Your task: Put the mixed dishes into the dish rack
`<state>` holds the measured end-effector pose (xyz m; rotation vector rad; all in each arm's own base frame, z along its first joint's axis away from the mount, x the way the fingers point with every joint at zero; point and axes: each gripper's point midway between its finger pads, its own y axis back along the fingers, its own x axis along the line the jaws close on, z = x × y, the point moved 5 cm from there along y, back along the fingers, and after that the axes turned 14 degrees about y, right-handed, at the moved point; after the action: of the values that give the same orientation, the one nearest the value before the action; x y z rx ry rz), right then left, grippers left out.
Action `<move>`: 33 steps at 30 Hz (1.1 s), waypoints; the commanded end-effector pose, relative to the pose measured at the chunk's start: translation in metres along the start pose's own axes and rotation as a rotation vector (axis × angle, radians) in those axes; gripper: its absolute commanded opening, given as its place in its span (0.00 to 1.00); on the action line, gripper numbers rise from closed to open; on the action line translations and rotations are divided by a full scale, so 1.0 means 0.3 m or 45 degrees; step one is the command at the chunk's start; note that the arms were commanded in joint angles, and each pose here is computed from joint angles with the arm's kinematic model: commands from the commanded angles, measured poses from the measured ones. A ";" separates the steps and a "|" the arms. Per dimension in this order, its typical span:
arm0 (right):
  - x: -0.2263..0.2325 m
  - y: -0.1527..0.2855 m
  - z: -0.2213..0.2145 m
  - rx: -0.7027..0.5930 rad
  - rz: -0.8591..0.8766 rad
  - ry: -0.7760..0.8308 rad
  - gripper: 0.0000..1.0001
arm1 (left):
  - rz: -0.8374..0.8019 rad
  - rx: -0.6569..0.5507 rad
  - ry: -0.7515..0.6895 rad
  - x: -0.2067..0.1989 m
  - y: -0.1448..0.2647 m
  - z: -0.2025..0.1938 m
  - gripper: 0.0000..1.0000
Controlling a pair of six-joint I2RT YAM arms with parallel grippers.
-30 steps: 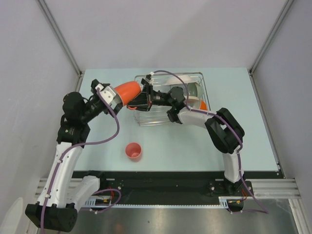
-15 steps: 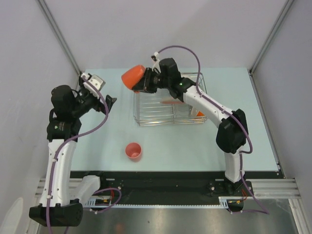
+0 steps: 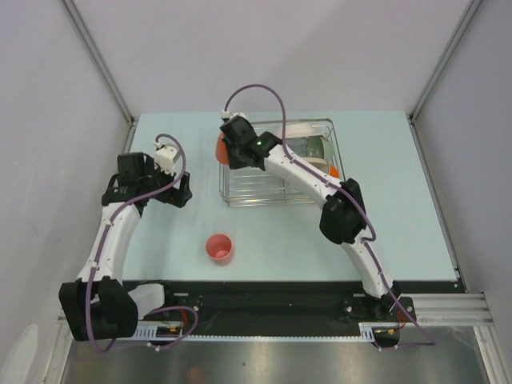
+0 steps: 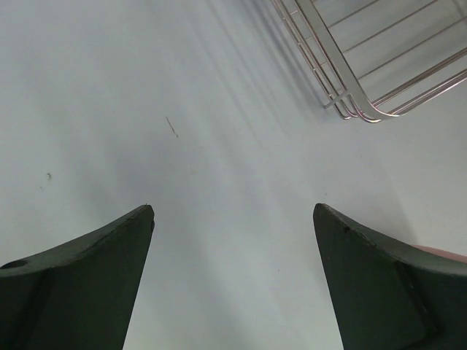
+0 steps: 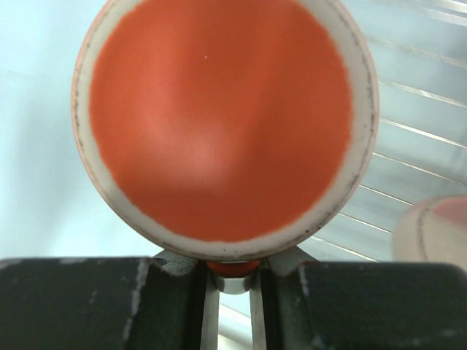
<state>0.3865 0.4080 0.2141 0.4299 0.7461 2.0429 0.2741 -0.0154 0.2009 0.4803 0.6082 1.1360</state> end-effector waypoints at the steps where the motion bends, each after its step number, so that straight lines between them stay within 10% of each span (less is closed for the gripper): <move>1: -0.101 0.015 0.102 -0.133 -0.251 0.084 0.00 | 0.028 -0.020 0.069 0.020 -0.029 0.000 0.95; 33: -0.178 -0.304 0.019 -0.146 -0.342 0.172 0.00 | -0.040 -0.027 0.085 0.009 -0.083 -0.084 0.89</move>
<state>0.4535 0.3920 0.1090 0.2058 0.9356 1.8552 0.2742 -0.0182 0.1593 0.4591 0.6771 1.1414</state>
